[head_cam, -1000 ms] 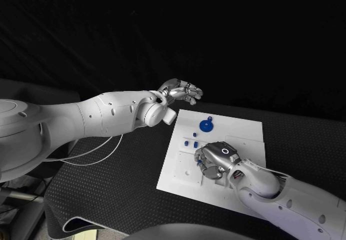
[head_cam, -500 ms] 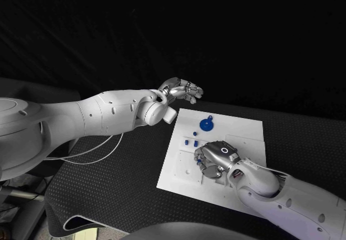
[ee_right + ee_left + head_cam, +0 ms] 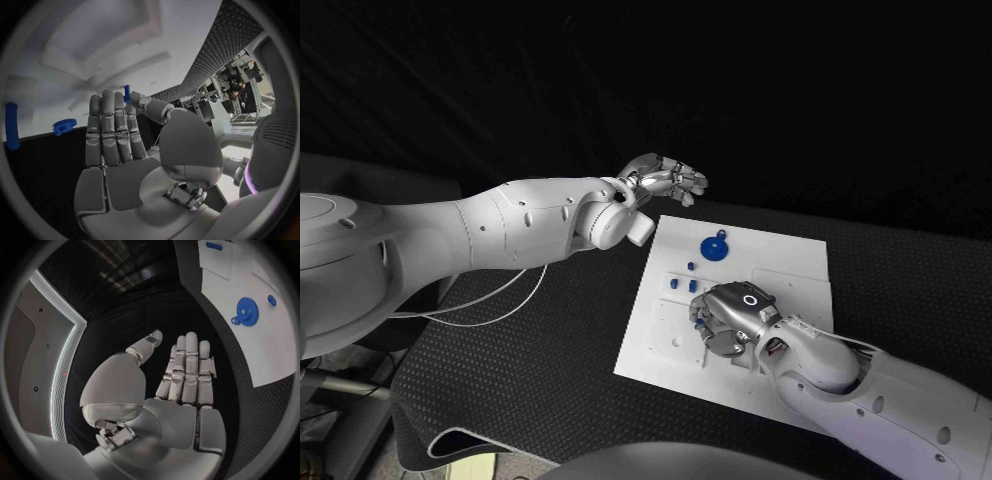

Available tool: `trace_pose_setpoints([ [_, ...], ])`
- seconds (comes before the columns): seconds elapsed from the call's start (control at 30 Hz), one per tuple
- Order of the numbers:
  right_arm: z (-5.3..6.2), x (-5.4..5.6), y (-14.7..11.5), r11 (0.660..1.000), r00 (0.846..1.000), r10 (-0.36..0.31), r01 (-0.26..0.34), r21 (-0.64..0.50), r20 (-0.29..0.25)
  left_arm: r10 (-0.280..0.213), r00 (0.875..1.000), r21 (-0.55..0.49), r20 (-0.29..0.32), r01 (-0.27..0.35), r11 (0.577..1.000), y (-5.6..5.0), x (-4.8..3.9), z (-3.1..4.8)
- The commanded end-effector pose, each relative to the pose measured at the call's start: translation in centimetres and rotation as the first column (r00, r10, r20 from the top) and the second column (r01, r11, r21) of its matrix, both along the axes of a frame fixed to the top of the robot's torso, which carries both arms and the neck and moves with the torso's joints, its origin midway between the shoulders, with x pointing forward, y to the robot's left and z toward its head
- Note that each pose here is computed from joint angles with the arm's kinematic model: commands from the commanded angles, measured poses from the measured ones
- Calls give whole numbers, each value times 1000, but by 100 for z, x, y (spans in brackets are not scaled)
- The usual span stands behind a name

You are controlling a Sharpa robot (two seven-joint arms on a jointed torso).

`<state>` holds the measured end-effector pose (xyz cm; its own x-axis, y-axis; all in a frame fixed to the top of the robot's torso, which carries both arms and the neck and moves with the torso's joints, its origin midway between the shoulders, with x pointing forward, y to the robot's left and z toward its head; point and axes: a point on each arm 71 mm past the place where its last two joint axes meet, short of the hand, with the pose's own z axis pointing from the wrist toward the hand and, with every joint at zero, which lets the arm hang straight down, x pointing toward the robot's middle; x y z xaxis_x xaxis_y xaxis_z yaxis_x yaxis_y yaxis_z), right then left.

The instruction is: Assemble the parts on the task board

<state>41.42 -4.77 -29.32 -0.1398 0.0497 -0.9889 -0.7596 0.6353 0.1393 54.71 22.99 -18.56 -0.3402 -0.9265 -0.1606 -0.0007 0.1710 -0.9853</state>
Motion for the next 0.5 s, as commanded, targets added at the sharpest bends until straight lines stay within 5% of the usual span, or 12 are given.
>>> trace_pose_setpoints([
  [0.03, -15, -5, -5, 1000, 1000, 5, -5, -18, -3, -11, 1000, -11, 2, 11, 1000, -19, 0, 15],
  [0.5, -52, -11, 14, 998, 1000, 8, -8, -68, 0, -12, 1000, -11, 1, 12, 1000, -22, -3, 15],
])
